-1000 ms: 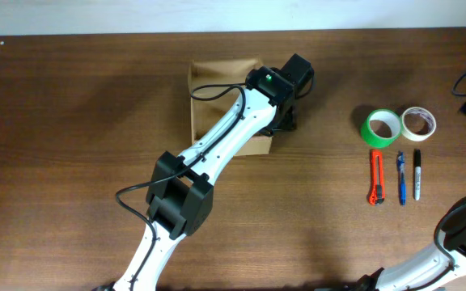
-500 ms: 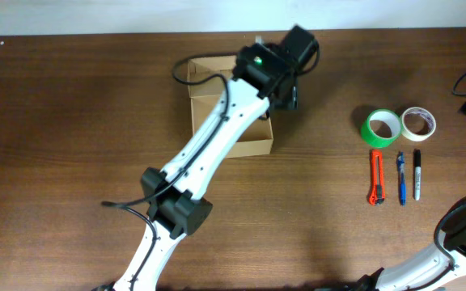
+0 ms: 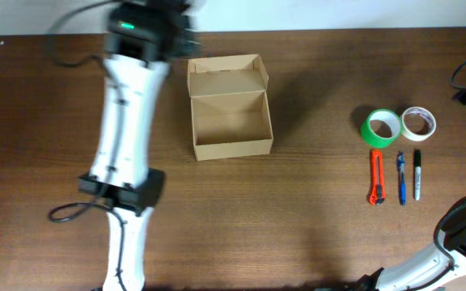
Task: Pack container
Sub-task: 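Release the box and retract the left gripper to the left, then grasp the green tape roll with the right gripper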
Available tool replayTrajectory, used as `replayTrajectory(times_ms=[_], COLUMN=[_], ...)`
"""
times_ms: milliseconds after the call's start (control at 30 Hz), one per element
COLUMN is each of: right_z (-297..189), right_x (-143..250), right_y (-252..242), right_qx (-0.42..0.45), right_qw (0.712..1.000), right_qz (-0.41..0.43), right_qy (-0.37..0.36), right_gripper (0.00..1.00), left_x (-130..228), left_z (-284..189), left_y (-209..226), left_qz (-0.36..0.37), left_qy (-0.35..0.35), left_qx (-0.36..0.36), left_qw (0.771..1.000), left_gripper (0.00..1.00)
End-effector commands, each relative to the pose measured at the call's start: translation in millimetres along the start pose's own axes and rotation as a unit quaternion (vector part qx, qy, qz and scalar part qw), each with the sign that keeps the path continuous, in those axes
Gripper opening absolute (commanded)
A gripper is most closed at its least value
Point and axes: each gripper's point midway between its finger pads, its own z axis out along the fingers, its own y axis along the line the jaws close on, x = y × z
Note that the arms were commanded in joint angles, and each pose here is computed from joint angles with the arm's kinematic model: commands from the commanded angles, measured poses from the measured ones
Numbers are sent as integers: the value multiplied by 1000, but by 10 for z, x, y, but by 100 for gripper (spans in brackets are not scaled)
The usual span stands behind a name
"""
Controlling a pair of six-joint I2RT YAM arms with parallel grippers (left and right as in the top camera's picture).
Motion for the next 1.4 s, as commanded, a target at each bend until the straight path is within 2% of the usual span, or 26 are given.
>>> replayTrajectory(times_ms=[0, 133, 167, 233, 300, 467, 567, 733, 867, 1167, 1333, 1367], right_z=[59, 187, 214, 271, 297, 353, 425, 589, 835, 1239, 1414, 1469], right_x=[176, 436, 485, 573, 605, 608, 626, 665, 776, 925, 1009, 1033], right_y=[349, 551, 610, 749, 844, 974, 901, 642, 472, 206, 116, 71], right_qx=[-33, 36, 53, 102, 142, 180, 192, 215, 209, 223, 225, 229], right_qw=[999, 995, 993, 986, 978, 968, 967, 967, 968, 958, 953, 952], right_qz=[-15, -67, -79, -117, -149, -175, -162, -118, -82, -47, -38, -29], right_qy=[34, 63, 65, 59, 45, 20, 31, 65, 115, 172, 197, 203], right_gripper=[88, 86, 87, 90, 93, 93, 92, 84, 83, 83, 77, 72], left_x=[-163, -156, -139, -74, 0, 139, 175, 192, 192, 191, 191, 191], left_z=[53, 302, 352, 455, 529, 630, 642, 637, 637, 637, 637, 637], left_y=[675, 1405, 1583, 1923, 2159, 2498, 2624, 2736, 2734, 2730, 2730, 2730], left_qz=[-2, -43, -57, -92, -125, -153, -163, -173, -173, -172, -172, -172], left_qy=[4, 38, 46, 65, 81, 109, 115, 116, 116, 116, 116, 116], left_qx=[-36, -90, -103, -127, -145, -169, -177, -183, -183, -183, -183, -183], left_qw=[999, 994, 992, 985, 978, 967, 964, 961, 961, 961, 961, 961], left_gripper=[87, 87, 94, 97, 100, 100, 100, 100, 100, 100, 100, 100])
